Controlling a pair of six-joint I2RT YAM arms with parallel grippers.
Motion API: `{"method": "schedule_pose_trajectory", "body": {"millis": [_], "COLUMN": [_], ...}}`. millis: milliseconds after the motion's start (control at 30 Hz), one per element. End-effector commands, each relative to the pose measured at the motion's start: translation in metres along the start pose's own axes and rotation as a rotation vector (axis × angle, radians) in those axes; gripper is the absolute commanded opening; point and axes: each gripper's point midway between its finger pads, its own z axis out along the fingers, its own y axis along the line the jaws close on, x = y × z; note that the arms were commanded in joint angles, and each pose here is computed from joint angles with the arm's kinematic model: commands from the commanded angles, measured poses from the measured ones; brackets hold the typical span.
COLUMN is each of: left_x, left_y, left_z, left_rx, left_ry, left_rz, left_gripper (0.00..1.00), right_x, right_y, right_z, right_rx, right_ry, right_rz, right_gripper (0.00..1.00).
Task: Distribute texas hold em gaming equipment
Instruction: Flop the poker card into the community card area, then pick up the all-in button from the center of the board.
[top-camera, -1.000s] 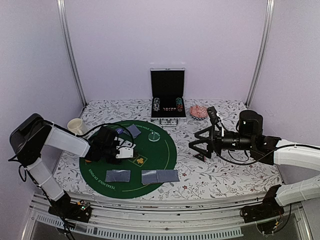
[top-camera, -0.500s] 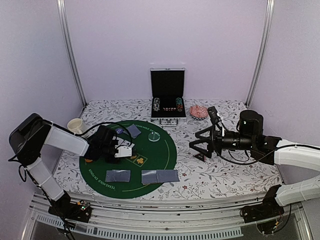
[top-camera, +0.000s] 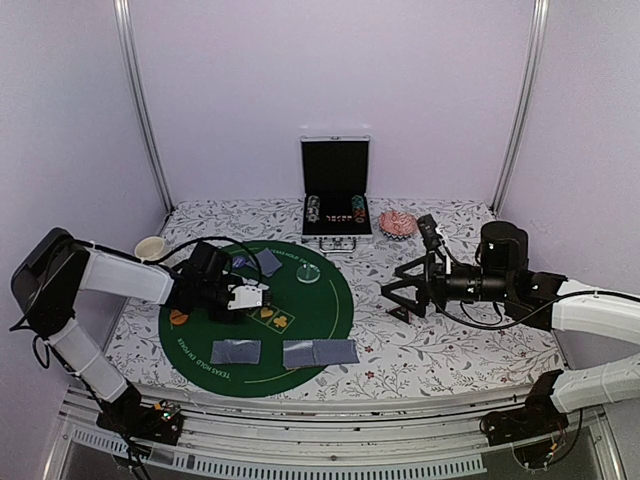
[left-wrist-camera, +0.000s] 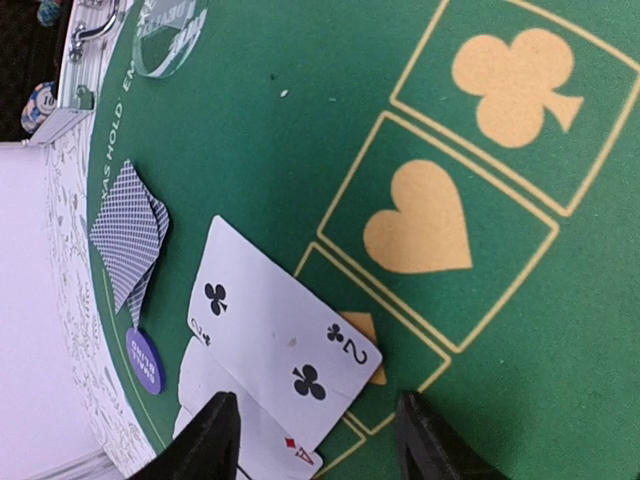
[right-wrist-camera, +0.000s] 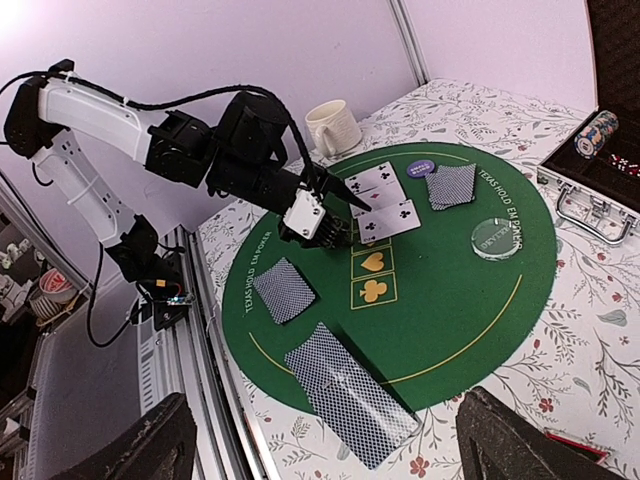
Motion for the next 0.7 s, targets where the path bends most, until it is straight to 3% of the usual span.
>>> {"method": "schedule_pose_trajectory", "body": {"millis": [0,133,300,433,567,667], "left_x": [0.006,-0.014,-0.04,-0.053,-0.046,-0.039], "left_y": [-0.033,0.006,0.087,0.128,0.13,0.12], "left_z": [-0.008,-0.025,-0.076,-0.129,-0.159,-0.17], "left_rx": [0.173,0.078,-0.178,-0.3,-0.35,-0.367], "left_ry": [0.019,-0.033,-0.106,-0.211,-0.257,-0.28], "left_rz": [-0.031,-0.104,-0.292,-0.519,-0.654,-0.71], "left_gripper": [0.58,0.59,0.6,0.77,0.95,0.98], "right_x": [-0.013,-0.011,0.017,0.044,0.073,0.09], "right_y": [-0.003,-0.035,-0.108,-0.141,-0.16,-0.169], "right_z": [-0.007,-0.007,-0.018,-0.014,0.006,0.025], "right_rx": [0.048,0.23,0.656,0.837,0.883,0.872], "right_ry": [-0.027,0.007,0.17,0.294,0.421,0.491], "right_rz": [-0.01,0.044,0.19,0.271,0.319,0.34], "right_gripper": [0.93,0.95,0.99,0.99,0.99,0.99]}}
